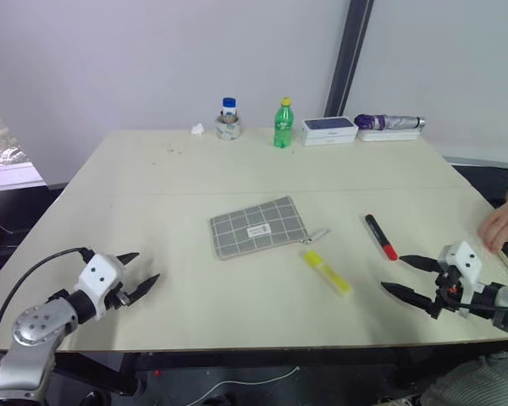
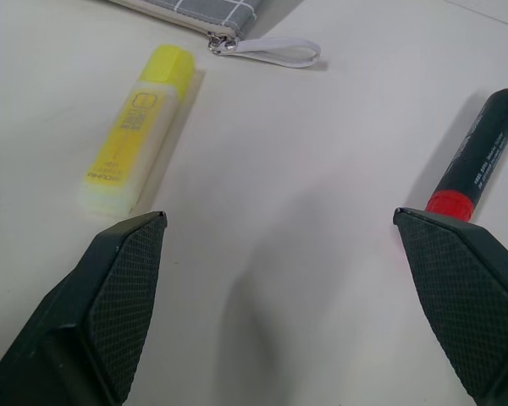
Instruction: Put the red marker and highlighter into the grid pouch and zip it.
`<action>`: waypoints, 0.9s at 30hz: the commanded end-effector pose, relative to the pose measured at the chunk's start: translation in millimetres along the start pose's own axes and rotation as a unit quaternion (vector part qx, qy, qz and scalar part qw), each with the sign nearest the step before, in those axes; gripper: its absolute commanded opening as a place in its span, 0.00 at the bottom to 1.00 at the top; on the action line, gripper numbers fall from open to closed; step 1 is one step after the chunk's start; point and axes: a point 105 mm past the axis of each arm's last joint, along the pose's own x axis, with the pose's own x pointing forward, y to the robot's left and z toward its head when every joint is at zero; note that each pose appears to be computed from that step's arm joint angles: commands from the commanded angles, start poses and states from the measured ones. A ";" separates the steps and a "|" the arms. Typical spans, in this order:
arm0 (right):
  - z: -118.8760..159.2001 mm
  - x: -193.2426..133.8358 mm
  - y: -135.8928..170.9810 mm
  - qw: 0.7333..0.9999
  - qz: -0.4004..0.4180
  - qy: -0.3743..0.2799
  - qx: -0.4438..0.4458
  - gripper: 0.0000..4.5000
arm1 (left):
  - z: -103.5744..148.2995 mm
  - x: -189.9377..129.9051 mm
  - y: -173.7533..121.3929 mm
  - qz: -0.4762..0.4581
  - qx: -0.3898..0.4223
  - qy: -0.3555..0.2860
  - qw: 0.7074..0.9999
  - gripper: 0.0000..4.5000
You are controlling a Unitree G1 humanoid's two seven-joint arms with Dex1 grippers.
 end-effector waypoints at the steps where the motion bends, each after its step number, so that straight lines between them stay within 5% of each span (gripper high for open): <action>1: 10.8 -1.5 -5.0 1.000 -0.004 -0.010 -0.022 0.99 | 14.9 -5.1 8.9 0.012 0.018 -0.024 0.999 0.80; 11: 27.5 18.5 -9.9 0.998 -0.024 -0.052 -0.029 0.99 | 17.1 2.1 12.6 0.015 0.045 -0.021 0.999 0.80; 18: 59.8 74.7 -5.4 0.992 -0.027 -0.117 -0.042 0.99 | 28.2 28.0 19.4 0.011 0.088 -0.062 0.994 0.80; 21: 78.8 105.7 -3.4 0.987 -0.037 -0.152 -0.042 0.82 | 26.2 44.6 15.2 -0.011 0.130 -0.054 0.990 0.80; 27: 97.9 160.7 -11.1 0.980 -0.108 -0.137 -0.097 0.10 | 35.8 73.2 14.0 -0.034 0.209 -0.067 0.975 0.80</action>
